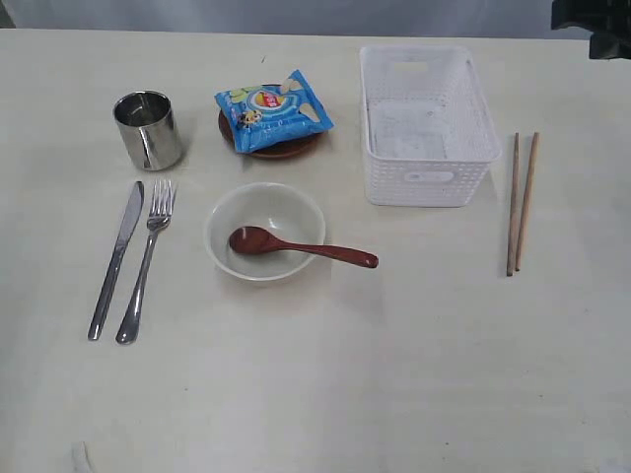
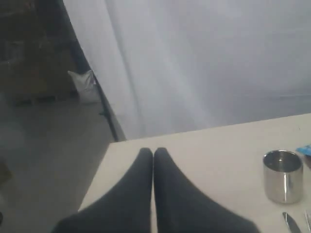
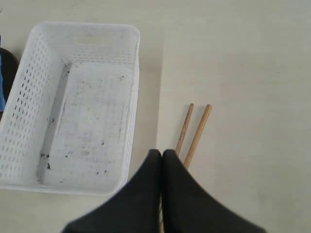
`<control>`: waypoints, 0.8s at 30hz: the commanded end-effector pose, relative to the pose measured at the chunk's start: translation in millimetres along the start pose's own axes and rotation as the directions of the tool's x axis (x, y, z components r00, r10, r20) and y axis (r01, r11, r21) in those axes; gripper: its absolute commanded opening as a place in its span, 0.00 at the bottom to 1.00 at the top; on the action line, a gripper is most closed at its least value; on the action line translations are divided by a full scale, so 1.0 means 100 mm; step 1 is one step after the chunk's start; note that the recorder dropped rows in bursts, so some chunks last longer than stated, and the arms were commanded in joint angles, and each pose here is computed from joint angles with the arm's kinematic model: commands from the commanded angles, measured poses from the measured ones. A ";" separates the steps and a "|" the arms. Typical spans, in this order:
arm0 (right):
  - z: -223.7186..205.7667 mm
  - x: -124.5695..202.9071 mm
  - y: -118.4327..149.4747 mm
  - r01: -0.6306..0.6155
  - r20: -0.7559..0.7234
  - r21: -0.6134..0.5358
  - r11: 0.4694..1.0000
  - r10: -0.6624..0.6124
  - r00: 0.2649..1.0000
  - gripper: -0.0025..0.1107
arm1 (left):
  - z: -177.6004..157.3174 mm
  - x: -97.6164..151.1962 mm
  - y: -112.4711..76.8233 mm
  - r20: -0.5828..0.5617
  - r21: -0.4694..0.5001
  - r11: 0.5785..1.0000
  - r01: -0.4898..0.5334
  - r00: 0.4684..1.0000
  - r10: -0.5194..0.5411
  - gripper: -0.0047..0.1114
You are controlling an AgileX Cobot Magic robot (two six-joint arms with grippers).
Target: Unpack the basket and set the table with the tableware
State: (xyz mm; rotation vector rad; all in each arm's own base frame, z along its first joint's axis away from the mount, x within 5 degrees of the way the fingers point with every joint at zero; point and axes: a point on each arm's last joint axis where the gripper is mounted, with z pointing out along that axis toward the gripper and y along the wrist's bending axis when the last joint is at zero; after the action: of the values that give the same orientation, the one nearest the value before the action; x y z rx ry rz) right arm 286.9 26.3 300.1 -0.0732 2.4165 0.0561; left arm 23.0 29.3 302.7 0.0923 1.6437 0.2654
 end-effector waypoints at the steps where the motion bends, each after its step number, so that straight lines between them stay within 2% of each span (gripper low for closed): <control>1: -0.02 0.00 0.00 0.002 0.006 0.000 1.000 -0.002 1.000 0.02 | -0.06 -0.10 0.03 0.024 0.005 1.000 0.010 1.000 -0.010 0.04; 3: -0.02 0.00 0.00 0.005 0.006 0.000 1.000 -0.005 1.000 0.02 | -0.08 -0.10 0.02 0.020 0.012 0.997 0.074 0.997 -0.074 0.04; 8: -0.02 0.00 0.00 0.005 0.008 0.000 1.000 -0.005 1.000 0.02 | -0.13 -0.08 0.04 -0.007 -0.099 0.994 0.056 0.998 -0.057 0.04; 11: -0.02 0.00 0.01 0.008 0.008 -0.003 1.000 -0.008 1.000 0.02 | -0.20 -0.08 0.03 0.007 -0.130 0.985 0.114 0.993 -0.114 0.04; 14: -0.02 -0.01 0.01 0.008 0.015 -0.003 1.000 -0.008 1.000 0.02 | -0.20 -0.06 -0.07 -0.035 -0.079 0.979 0.189 0.981 -0.192 0.04; 19: 0.01 -0.02 0.01 0.008 0.020 -0.003 1.000 -0.008 1.000 0.02 | -0.11 0.07 -0.28 -0.092 0.101 0.984 0.148 0.986 -0.139 0.04; 21: 0.03 -0.01 0.01 0.008 0.011 -0.003 1.000 -0.008 1.000 0.02 | -0.06 0.12 -0.34 -0.081 0.143 0.976 0.166 0.984 -0.156 0.04; 24: 0.06 -0.01 0.02 -0.007 0.009 -0.013 1.000 0.007 1.000 0.02 | -0.04 0.09 -0.35 -0.016 0.152 0.972 0.177 0.984 -0.176 0.04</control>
State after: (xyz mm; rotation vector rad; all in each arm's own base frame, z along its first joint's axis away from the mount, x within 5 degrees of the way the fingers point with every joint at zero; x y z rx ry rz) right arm 289.3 27.1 297.7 -0.0653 2.4169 0.0673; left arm 19.4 -0.7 283.4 0.0526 1.7340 0.0306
